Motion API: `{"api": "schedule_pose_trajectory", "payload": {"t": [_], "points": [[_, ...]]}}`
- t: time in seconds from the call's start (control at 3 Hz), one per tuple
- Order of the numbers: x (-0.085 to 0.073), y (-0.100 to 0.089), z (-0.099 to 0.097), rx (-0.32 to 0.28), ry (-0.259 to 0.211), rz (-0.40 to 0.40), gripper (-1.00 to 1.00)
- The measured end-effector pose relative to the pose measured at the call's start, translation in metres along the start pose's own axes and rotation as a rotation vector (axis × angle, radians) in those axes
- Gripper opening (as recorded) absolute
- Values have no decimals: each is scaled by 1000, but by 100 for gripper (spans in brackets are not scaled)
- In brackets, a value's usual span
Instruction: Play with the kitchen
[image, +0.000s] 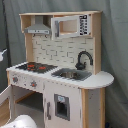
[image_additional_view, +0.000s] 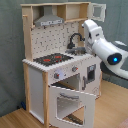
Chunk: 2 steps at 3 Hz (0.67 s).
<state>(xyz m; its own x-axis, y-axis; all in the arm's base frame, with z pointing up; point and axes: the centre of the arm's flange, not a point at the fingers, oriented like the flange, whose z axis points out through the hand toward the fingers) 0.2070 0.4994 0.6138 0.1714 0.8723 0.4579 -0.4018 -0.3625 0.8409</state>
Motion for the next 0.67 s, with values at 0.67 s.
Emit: {"api": "schedule_pose_trajectory", "payload": {"t": [0.67], "points": [[-39, -42, -30, 22, 23, -155, 100]]}}
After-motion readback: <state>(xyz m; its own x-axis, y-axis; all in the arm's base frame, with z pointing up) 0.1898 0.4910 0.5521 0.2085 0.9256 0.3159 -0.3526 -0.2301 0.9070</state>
